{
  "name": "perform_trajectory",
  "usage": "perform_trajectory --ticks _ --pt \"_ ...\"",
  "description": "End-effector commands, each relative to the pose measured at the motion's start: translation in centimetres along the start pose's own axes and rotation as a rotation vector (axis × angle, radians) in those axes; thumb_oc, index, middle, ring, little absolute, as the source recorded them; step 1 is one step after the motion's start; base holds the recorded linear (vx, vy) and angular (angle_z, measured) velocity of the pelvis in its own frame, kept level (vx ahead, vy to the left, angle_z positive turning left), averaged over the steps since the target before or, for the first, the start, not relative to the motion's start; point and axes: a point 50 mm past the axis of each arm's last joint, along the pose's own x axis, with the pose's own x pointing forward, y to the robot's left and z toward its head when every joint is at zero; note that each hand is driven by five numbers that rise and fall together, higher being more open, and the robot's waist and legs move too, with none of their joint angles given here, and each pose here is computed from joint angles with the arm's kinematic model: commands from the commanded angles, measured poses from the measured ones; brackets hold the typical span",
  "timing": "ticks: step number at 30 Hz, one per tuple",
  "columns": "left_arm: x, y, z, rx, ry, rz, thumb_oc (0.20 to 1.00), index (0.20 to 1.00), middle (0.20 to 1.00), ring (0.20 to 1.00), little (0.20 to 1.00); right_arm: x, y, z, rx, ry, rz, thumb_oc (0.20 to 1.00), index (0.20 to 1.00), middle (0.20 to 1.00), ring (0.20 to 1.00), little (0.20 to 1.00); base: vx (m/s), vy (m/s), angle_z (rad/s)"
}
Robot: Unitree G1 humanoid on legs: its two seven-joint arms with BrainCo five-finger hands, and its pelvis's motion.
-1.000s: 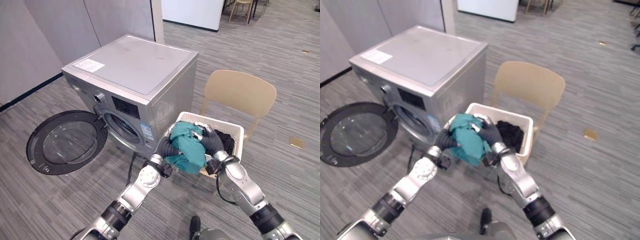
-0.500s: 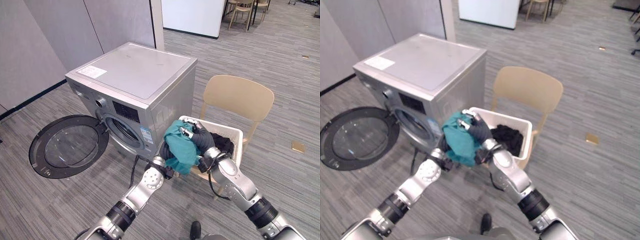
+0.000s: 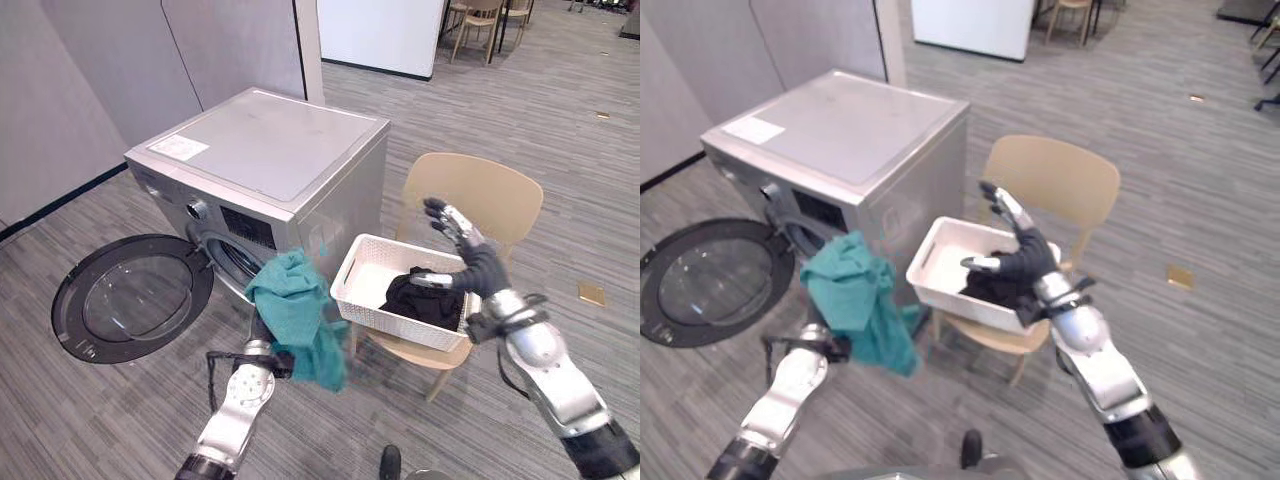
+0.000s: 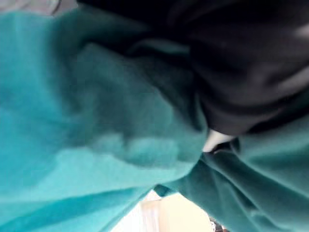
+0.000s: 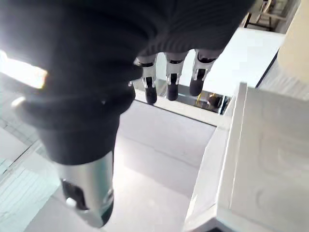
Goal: Grab the laundry basket,head to the washer,open it,put in the laundry and shut it.
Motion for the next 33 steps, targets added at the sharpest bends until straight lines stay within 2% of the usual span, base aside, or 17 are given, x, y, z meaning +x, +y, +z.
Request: perform_trajectory --ticks 1,2,3,4,6,9,10,15,20,21,27,33 --pt "0.0 2.6 0.8 0.011 -0.072 0.036 0.200 0.200 0.200 0.200 0.200 -1.1 -0.4 -0.1 -0.004 -0.009 -0.049 1.000 1.000 1.000 1.000 1.000 0.00 0.000 0.00" --pt "-1.2 4.1 -1.4 0.013 0.024 0.083 0.200 0.200 0.200 0.200 0.200 -3.7 -1.7 -2.6 -0.021 0.151 -0.100 1.000 1.000 1.000 1.000 1.000 0.00 0.000 0.00" --pt "-1.2 4.1 -1.4 0.013 0.024 0.083 0.200 0.200 0.200 0.200 0.200 -3.7 -1.7 -2.6 -0.021 0.151 -0.100 1.000 1.000 1.000 1.000 1.000 0.00 0.000 0.00" --pt "-2.4 5.5 -3.2 0.013 0.111 0.125 0.200 0.200 0.200 0.200 0.200 -6.0 -2.7 -4.9 -0.066 0.304 -0.125 1.000 1.000 1.000 1.000 1.000 0.00 0.000 0.00" --pt "-3.1 6.1 -4.1 0.017 0.155 0.140 0.200 0.200 0.200 0.200 0.200 -7.3 -3.1 -5.9 -0.078 0.381 -0.135 1.000 1.000 1.000 1.000 1.000 0.00 0.000 0.00" --pt "-5.2 7.6 -6.8 0.019 0.294 0.187 0.200 0.200 0.200 0.200 0.200 -11.4 -3.5 -9.5 -0.092 0.639 -0.138 1.000 1.000 1.000 1.000 1.000 -0.02 -0.010 0.00" --pt "-6.5 8.1 -8.7 -0.002 0.391 0.212 0.200 0.200 0.200 0.200 0.200 -14.0 -3.2 -11.6 -0.082 0.795 -0.129 1.000 1.000 1.000 1.000 1.000 -0.04 -0.013 0.02" --pt "-8.0 7.9 -11.1 -0.022 0.524 0.214 0.200 0.200 0.200 0.200 0.200 -17.0 -1.8 -14.4 -0.069 0.988 -0.067 1.000 1.000 1.000 1.000 1.000 -0.02 -0.003 -0.01" --pt "-8.3 6.7 -12.7 -0.019 0.603 0.178 0.200 0.200 0.200 0.200 0.200 -17.8 0.9 -16.5 -0.021 1.090 0.016 1.000 1.000 1.000 1.000 1.000 -0.01 -0.004 0.00" --pt "-5.2 5.1 -11.0 -0.015 0.518 0.107 0.200 0.200 0.200 0.200 0.200 -19.9 0.8 -19.0 0.053 1.280 -0.276 1.000 1.000 1.000 1.000 1.000 0.00 0.000 0.00" --pt "-5.1 4.6 -10.6 -0.018 0.503 0.074 0.200 0.200 0.200 0.200 0.200 -19.3 1.9 -19.1 -0.003 1.278 -0.146 1.000 1.000 1.000 1.000 1.000 0.04 -0.025 0.04" --pt "-3.5 5.2 -9.2 -0.004 0.429 0.082 0.200 0.200 0.200 0.200 0.200 -18.9 2.4 -19.0 -0.030 1.267 -0.110 1.000 1.000 1.000 1.000 1.000 -0.04 0.041 0.44"
